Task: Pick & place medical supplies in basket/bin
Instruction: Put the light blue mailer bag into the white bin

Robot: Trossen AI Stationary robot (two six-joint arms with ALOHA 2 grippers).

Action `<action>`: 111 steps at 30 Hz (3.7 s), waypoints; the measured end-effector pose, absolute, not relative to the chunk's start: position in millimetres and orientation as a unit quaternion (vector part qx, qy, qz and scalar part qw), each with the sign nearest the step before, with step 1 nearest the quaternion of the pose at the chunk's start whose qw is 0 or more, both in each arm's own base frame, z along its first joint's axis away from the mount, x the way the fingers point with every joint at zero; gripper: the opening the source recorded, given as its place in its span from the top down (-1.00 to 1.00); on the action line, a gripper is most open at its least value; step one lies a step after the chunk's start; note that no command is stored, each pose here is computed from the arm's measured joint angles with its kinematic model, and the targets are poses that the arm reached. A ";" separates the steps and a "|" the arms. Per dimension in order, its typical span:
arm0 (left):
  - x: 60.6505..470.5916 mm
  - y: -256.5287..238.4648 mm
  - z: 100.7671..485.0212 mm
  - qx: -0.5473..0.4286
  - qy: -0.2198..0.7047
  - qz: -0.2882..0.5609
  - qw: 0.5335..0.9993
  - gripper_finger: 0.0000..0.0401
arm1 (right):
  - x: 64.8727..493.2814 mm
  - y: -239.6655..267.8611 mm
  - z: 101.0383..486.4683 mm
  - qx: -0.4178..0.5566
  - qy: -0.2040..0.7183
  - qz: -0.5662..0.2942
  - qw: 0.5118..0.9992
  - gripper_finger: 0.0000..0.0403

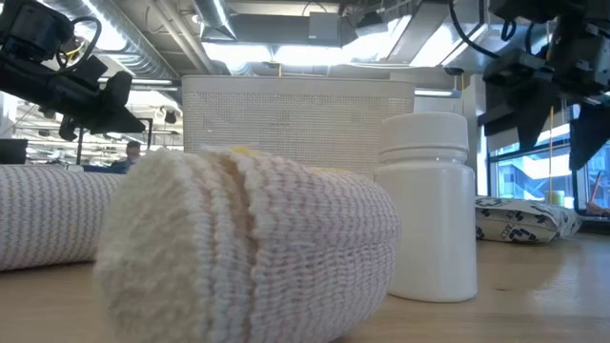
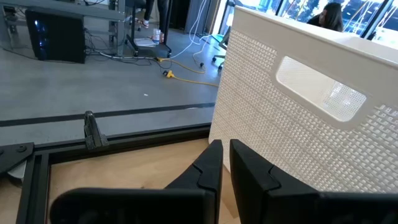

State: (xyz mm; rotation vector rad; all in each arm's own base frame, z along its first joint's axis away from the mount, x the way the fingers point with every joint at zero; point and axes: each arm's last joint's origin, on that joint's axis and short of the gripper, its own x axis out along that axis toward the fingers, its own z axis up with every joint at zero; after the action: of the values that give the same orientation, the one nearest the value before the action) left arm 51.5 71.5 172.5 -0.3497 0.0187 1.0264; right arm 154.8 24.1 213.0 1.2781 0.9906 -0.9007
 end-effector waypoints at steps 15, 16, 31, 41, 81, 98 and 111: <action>51.6 71.5 172.4 -0.166 0.009 0.488 0.857 0.87 | 143.2 35.5 146.4 0.614 0.391 -0.389 0.564 -0.48; 51.6 71.5 172.4 -0.166 0.009 0.488 0.857 0.88 | 141.9 35.2 143.1 0.617 0.389 -0.391 0.561 -0.48; 51.8 71.4 172.4 -0.167 0.010 0.484 0.859 0.88 | 136.5 30.4 119.8 0.617 0.329 -0.387 0.601 -0.48; 51.8 71.4 172.4 -0.169 0.009 0.485 0.858 0.88 | 132.3 19.0 116.5 0.519 0.221 -0.463 0.684 -0.48; 53.3 70.4 172.4 -0.218 -0.012 0.457 0.862 0.90 | 146.6 -18.0 110.6 0.275 0.314 -0.463 0.782 -0.48; 53.2 70.4 172.4 -0.229 -0.018 0.457 0.859 0.90 | 152.2 -26.5 113.7 0.210 0.351 -0.411 0.815 -0.28; 53.2 70.4 172.4 -0.236 -0.022 0.457 0.857 0.90 | 156.0 -39.0 116.5 0.151 0.386 -0.344 0.843 0.17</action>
State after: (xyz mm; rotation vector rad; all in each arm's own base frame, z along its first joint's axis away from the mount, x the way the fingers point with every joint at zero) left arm 53.2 70.4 172.4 -0.4963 -0.0452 0.9595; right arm 156.0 -39.0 116.5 0.3183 0.8146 -0.7261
